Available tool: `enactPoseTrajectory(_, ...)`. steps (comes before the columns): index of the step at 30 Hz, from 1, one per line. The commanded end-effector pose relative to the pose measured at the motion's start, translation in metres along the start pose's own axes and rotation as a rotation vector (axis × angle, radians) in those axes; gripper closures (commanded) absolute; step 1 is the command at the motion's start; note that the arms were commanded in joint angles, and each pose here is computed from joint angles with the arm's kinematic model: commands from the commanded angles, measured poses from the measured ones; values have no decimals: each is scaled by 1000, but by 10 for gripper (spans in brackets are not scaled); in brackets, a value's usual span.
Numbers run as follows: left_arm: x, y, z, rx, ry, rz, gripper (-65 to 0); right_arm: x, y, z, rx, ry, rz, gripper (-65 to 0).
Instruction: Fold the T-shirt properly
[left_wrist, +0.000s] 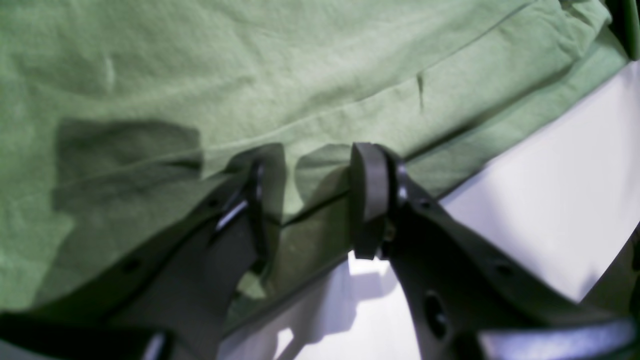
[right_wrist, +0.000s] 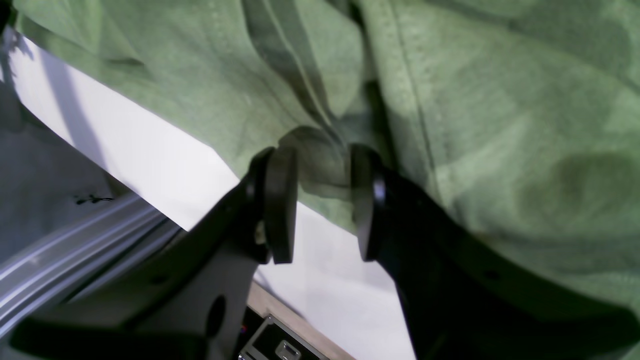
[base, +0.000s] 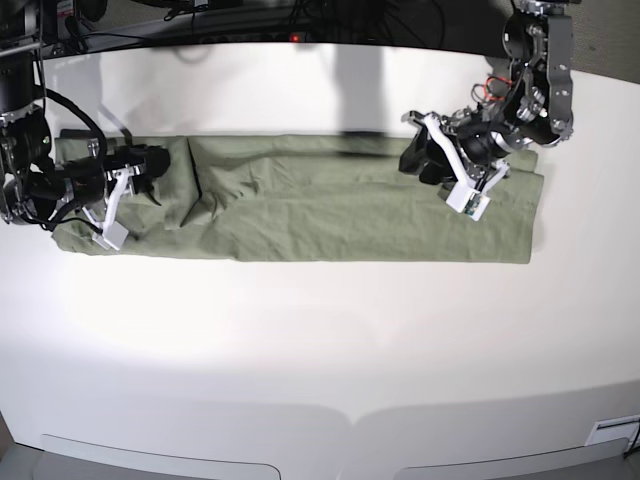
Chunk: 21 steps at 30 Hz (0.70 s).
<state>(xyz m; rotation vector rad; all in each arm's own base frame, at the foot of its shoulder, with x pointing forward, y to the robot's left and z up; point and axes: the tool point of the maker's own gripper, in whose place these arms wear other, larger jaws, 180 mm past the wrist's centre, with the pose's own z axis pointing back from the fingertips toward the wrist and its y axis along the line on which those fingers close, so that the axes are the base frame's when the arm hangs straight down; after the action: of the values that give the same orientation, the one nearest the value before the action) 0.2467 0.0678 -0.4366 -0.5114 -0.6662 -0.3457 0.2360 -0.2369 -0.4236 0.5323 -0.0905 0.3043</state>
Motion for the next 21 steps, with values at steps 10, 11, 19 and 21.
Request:
enactPoseTrajectory(10,-4,7,2,29,34,-12,-219,13,7,5,42,-56,0,-78)
enactPoseTrajectory(11,-4,7,2,28,34,-12,-219,13,7,5,42,-56,0,-64)
enactPoseTrajectory(19,-4,7,2,28,34,-12,-219,15,7,6,38,-62,3,0)
enactPoseTrajectory(21,-4,7,2,29,34,-12,-219,17,6,10,34,-58,7,0)
